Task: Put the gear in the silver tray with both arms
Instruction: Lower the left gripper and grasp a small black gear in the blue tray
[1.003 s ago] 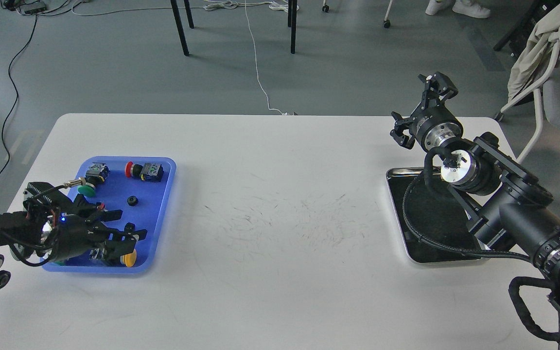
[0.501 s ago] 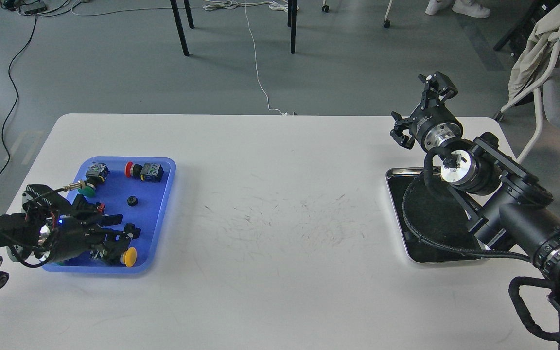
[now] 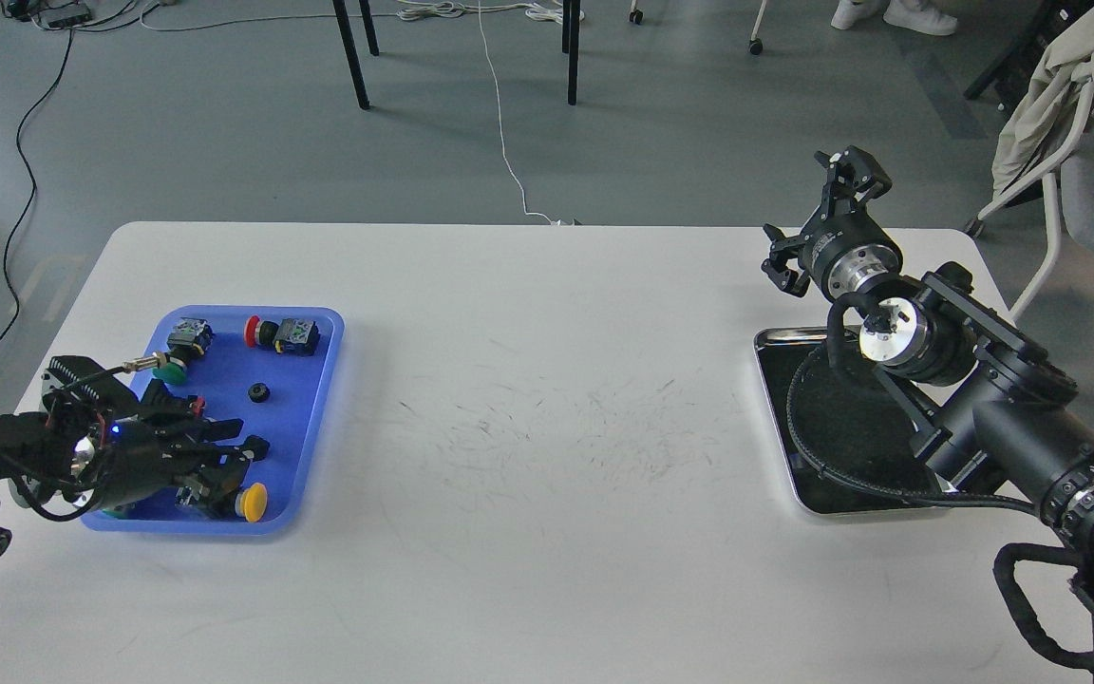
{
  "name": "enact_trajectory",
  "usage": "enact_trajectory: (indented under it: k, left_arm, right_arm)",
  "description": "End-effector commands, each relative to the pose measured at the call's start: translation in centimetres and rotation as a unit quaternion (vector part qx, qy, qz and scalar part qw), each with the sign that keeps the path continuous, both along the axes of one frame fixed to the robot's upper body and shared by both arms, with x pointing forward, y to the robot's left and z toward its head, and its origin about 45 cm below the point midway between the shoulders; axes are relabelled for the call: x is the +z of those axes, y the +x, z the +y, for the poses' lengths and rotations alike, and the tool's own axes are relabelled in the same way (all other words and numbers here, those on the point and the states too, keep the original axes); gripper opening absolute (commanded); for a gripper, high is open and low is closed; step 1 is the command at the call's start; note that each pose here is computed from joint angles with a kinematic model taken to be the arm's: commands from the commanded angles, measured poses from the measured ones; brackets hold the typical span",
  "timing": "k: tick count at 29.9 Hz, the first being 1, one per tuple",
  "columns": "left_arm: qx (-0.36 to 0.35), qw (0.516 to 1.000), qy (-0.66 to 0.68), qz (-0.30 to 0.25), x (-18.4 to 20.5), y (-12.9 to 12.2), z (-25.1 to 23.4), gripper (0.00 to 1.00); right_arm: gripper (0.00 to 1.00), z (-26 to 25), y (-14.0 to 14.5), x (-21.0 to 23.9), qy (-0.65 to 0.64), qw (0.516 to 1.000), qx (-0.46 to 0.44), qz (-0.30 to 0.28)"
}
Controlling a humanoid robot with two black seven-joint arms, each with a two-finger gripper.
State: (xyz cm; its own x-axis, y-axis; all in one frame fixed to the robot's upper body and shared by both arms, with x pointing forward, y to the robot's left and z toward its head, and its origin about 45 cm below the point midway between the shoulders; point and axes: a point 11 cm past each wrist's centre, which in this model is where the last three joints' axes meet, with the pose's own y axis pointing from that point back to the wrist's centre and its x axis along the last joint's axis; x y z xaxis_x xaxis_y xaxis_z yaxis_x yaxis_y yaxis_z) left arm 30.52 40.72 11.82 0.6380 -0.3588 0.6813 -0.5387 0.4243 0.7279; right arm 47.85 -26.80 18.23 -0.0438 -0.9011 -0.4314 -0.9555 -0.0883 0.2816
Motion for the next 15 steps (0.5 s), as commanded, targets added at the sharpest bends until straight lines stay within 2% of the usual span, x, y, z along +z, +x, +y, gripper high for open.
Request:
enact_trajectory:
  k: [1,5,10,15]
  left_arm:
    - [0.002,1.000,0.002,0.000,0.10,-0.07,0.31,0.43]
    - [0.002,1.000,0.002,0.001,0.05,-0.14,0.27,0.38]
    - [-0.002,1.000,-0.002,0.003,-0.02,-0.24,-0.13,0.37]
    - [-0.004,1.000,-0.004,0.004,-0.13,-0.29,-0.31,0.32]
  right_arm:
    - [0.99,0.03,0.07,0.02,-0.001,1.000,0.000,0.000]
    - [0.99,-0.04,0.07,0.05,-0.001,1.000,0.000,0.000]
    - [0.99,-0.02,0.06,0.03,-0.002,1.000,0.000,0.000]
    - [0.99,-0.02,0.06,0.03,-0.002,1.000,0.000,0.000]
